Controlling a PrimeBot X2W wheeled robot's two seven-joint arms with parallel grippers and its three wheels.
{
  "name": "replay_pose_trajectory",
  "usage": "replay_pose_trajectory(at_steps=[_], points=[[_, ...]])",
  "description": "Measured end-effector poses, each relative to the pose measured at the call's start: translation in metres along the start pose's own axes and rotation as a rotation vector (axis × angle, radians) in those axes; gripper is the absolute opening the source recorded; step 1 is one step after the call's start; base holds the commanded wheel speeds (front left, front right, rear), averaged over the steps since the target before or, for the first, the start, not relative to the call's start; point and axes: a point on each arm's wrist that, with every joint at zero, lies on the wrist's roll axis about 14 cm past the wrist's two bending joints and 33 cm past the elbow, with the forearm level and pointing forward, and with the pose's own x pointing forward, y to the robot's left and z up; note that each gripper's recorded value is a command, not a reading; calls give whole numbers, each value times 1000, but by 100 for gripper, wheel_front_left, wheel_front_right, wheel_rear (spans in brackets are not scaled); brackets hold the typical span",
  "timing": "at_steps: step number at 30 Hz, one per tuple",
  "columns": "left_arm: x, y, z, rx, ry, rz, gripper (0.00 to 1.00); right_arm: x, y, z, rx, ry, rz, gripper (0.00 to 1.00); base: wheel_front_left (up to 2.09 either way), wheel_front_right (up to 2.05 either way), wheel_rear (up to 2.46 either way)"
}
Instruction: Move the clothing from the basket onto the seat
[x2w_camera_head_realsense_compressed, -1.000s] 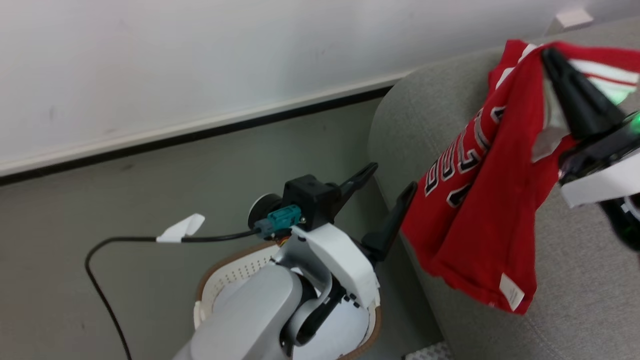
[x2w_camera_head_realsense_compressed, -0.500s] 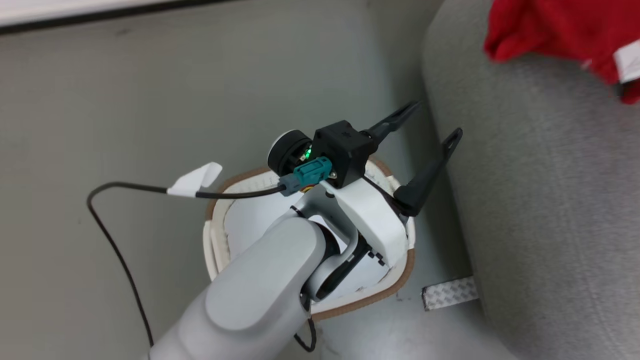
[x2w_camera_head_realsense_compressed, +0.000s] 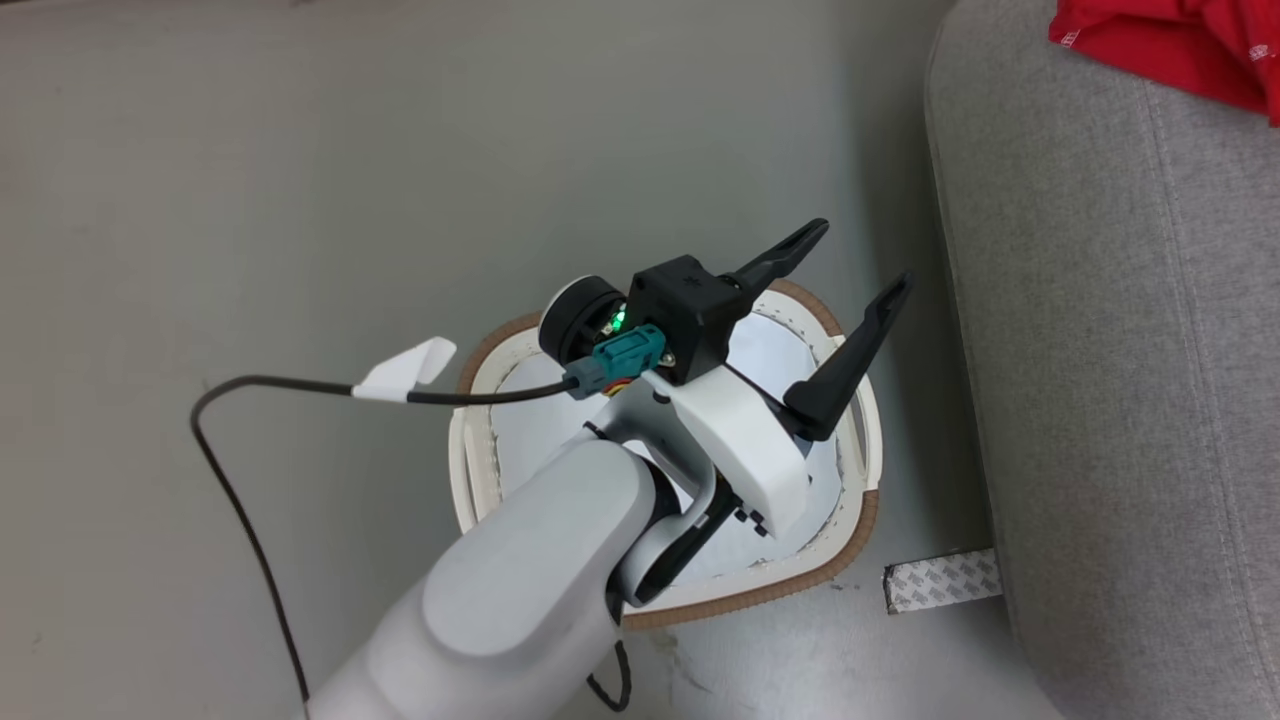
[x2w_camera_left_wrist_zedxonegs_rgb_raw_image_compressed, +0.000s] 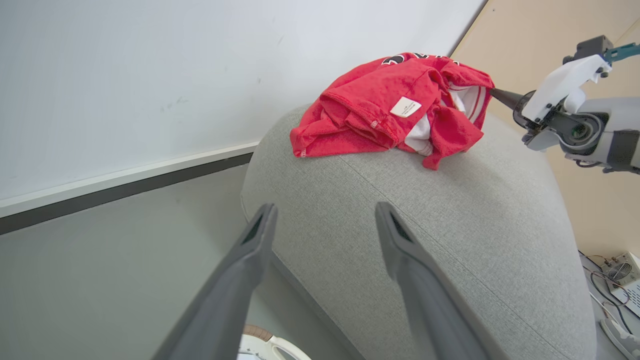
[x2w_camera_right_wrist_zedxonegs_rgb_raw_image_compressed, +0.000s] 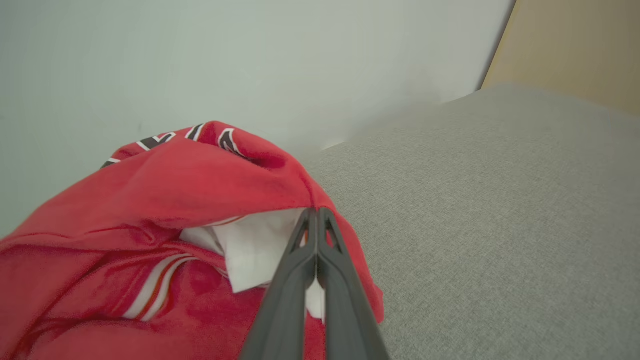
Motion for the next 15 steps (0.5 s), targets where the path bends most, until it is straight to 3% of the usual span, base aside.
replay_pose_trajectory(at_steps=[1,2,3,6,15], points=[[0,0,1,2,-4,1,100,-2,-3,-2,12,4,-11,5,0,0,0],[0,0,2,4,-5,4,100,-5,-5,-5,10,11,-14,33,0,0,0],[-1,0,2,4,-5,7,100,-9,-6,-12,3,26,-14,98,0,0,0],[-4,-3,6,9,-17,11,100,-20,-8,-22,5,48,-15,100,0,0,0],[-23,-2,31,29,-87,80,100,-55,2,9,-23,-92,80,100,0,0,0]])
